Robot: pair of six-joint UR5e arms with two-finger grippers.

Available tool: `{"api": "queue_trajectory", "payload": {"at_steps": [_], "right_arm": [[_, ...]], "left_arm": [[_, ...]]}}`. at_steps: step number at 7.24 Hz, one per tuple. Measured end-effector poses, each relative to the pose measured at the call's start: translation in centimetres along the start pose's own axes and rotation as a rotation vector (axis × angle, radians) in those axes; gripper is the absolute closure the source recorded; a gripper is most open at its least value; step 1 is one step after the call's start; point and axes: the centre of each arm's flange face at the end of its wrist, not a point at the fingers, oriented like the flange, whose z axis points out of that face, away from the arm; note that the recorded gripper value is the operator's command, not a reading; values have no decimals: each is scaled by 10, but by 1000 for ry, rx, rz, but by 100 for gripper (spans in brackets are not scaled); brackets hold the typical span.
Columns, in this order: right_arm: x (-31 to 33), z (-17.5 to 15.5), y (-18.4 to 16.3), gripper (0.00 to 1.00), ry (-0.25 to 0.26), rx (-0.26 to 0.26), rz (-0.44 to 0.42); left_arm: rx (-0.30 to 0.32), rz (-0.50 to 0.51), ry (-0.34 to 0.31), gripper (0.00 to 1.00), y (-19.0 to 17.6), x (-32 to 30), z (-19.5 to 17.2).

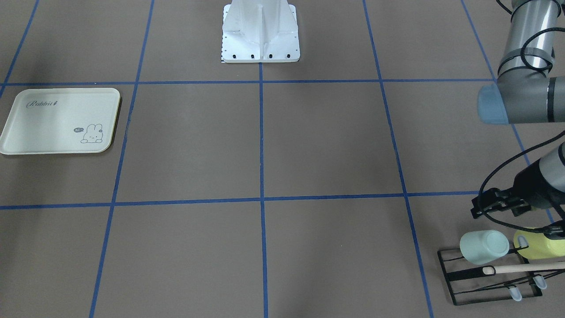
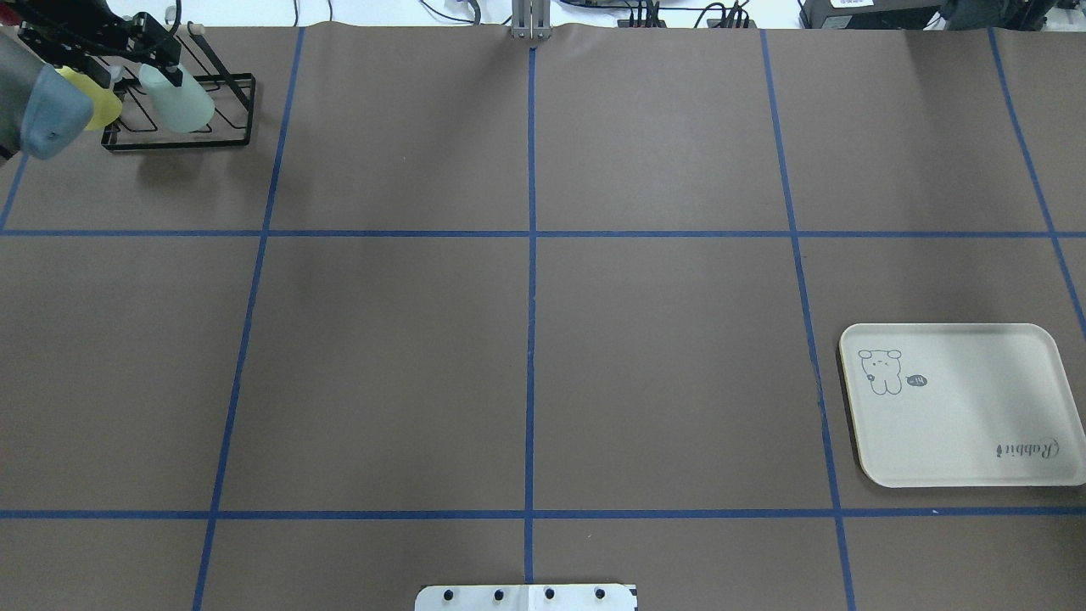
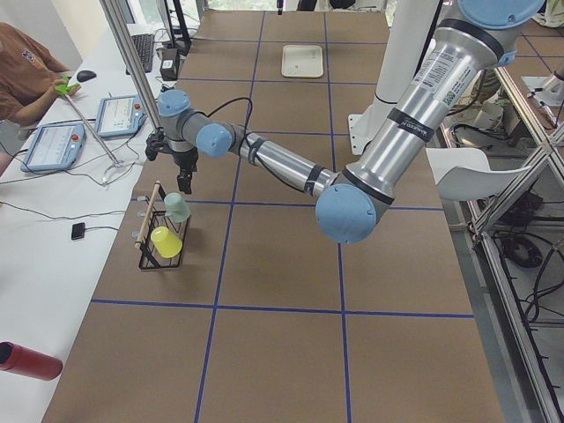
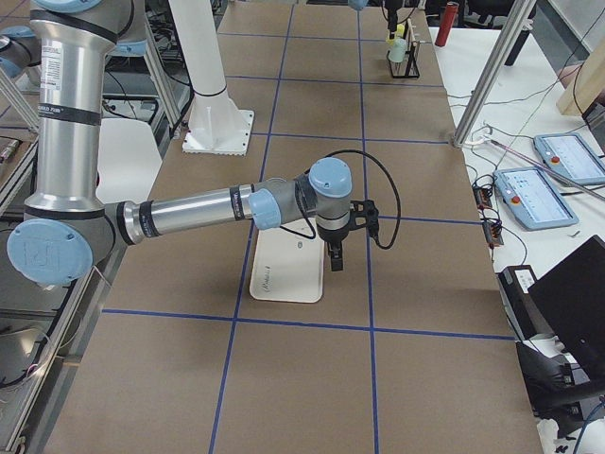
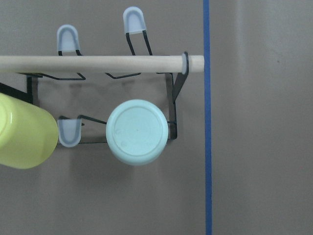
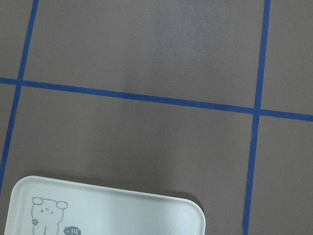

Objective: Left arm grabs green cup and hands to right arm on tray

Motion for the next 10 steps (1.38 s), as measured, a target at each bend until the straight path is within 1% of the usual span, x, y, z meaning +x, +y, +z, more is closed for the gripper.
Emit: {"api": "queue_trajectory", "payload": {"at_steps": [1,4,7,10], "right_arm": [[-1,0,0,0,-1,-1,-3],[-6,4,0,0,-5,-9,-15],[-9,4,0,0,-10,-8,-21],[-9,4,0,0,-11,-5,-24]], "left_arm": [[4,-2,-11,2,-6,-5,8],[68,32,-25,2,-18,-19,30],[73,60,-25,2,-17,-4,40],[93,74,-72,3,-17,0,50]]}}
